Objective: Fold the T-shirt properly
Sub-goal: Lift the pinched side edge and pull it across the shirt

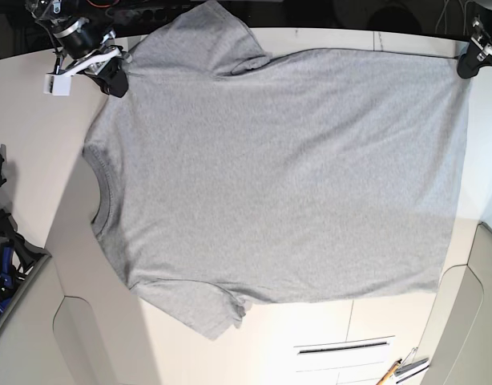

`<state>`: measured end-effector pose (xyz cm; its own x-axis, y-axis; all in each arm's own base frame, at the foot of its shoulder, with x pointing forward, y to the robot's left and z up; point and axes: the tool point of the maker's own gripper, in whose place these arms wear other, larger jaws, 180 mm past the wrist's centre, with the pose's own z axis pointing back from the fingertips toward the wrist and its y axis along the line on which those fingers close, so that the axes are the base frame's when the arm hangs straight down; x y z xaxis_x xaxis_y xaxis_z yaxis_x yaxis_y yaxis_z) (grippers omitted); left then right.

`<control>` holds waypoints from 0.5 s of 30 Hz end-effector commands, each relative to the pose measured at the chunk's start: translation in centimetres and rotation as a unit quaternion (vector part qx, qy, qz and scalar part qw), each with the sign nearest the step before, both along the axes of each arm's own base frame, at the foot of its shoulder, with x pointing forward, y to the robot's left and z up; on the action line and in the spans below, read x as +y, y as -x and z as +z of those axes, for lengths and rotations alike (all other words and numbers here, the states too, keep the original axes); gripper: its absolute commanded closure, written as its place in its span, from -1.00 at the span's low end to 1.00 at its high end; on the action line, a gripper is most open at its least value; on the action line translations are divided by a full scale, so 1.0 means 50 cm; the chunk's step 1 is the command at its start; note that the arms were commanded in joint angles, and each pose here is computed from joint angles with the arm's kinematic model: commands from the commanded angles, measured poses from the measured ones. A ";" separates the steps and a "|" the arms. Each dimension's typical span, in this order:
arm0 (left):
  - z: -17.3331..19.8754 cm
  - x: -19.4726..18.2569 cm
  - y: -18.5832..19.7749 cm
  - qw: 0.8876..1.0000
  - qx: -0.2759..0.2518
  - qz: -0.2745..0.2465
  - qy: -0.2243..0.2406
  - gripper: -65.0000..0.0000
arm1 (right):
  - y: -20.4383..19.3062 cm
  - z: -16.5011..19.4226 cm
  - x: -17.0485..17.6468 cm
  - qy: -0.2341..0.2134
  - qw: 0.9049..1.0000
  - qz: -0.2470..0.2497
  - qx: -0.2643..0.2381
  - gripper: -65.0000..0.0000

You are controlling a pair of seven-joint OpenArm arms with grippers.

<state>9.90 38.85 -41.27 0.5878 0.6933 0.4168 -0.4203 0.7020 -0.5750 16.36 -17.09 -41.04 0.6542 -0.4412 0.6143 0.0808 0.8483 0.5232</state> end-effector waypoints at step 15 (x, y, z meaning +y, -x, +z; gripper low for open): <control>0.089 -0.011 0.022 0.998 -0.007 -0.060 -0.031 1.00 | 0.119 0.064 0.003 0.007 0.999 0.021 0.029 1.00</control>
